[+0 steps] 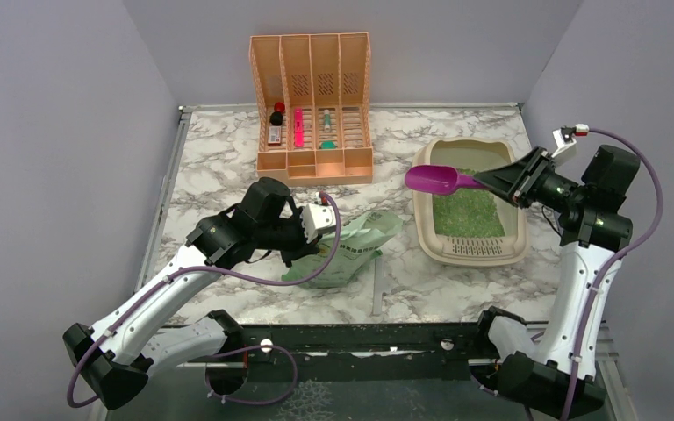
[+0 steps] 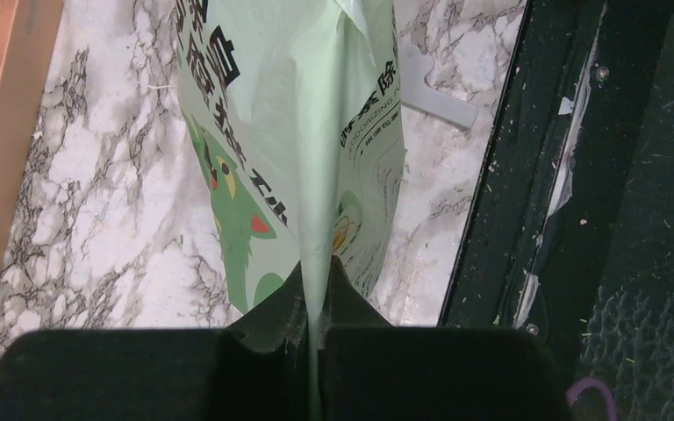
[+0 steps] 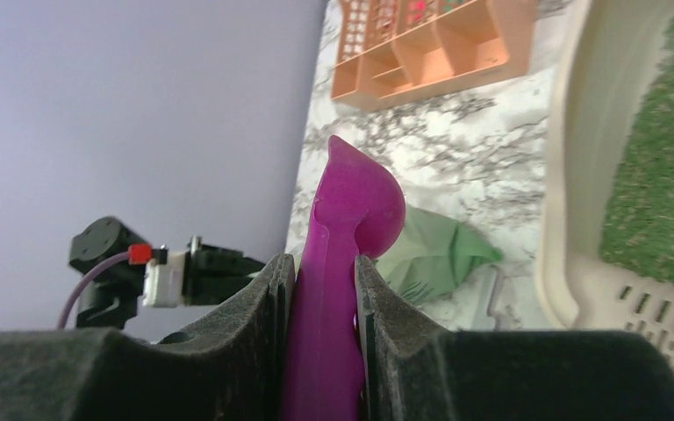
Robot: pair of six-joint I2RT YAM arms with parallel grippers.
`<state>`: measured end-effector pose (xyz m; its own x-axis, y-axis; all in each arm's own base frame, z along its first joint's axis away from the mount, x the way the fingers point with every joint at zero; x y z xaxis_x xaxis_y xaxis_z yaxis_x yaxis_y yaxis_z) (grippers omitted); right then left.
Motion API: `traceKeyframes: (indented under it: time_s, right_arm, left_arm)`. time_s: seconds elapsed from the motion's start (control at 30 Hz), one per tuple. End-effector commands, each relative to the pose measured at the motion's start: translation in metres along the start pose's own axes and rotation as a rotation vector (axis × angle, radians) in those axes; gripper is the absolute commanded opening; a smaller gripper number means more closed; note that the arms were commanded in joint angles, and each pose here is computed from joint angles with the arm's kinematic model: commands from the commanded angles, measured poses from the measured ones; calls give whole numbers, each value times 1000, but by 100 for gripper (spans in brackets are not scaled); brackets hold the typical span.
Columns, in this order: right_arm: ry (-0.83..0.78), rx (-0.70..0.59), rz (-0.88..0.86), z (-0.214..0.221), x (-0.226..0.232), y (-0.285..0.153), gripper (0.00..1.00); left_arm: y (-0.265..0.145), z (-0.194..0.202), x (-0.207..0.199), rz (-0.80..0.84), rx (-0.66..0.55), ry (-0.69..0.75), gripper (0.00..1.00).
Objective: Fill the litter box with clean litter
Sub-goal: Pour the cat litter into the litter box.
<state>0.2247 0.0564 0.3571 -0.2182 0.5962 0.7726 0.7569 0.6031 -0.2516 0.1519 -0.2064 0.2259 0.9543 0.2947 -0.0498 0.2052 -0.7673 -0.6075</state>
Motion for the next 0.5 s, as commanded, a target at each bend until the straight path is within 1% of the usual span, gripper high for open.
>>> traceKeyframes:
  time_s: [0.0, 0.17, 0.37, 0.47]
  right_arm:
    - [-4, 89, -181, 5, 23, 5, 1]
    - [-31, 147, -203, 9, 33, 10, 1]
    - [-34, 223, -132, 24, 23, 16, 1]
    - [-32, 247, -135, 32, 25, 16, 1]
  left_arm:
    - [-7, -32, 2, -20, -133, 79, 0]
    - [-6, -32, 3, -17, -131, 83, 0]
    - [-3, -35, 4, -8, -130, 81, 0]
    - [-2, -35, 5, -10, -128, 80, 0]
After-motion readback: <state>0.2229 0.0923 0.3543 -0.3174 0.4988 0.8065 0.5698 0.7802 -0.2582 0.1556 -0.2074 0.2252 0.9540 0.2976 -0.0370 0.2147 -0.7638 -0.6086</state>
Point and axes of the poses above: each gripper's point midway between its finger pads, its own y axis out along the fingers, its own x axis along the line the jaws close on, z = x × y, the point moved 2 cm from there along -y, back along the fingers, and after that the axes turned 4 degrees about -y, right-handed, at the moved point
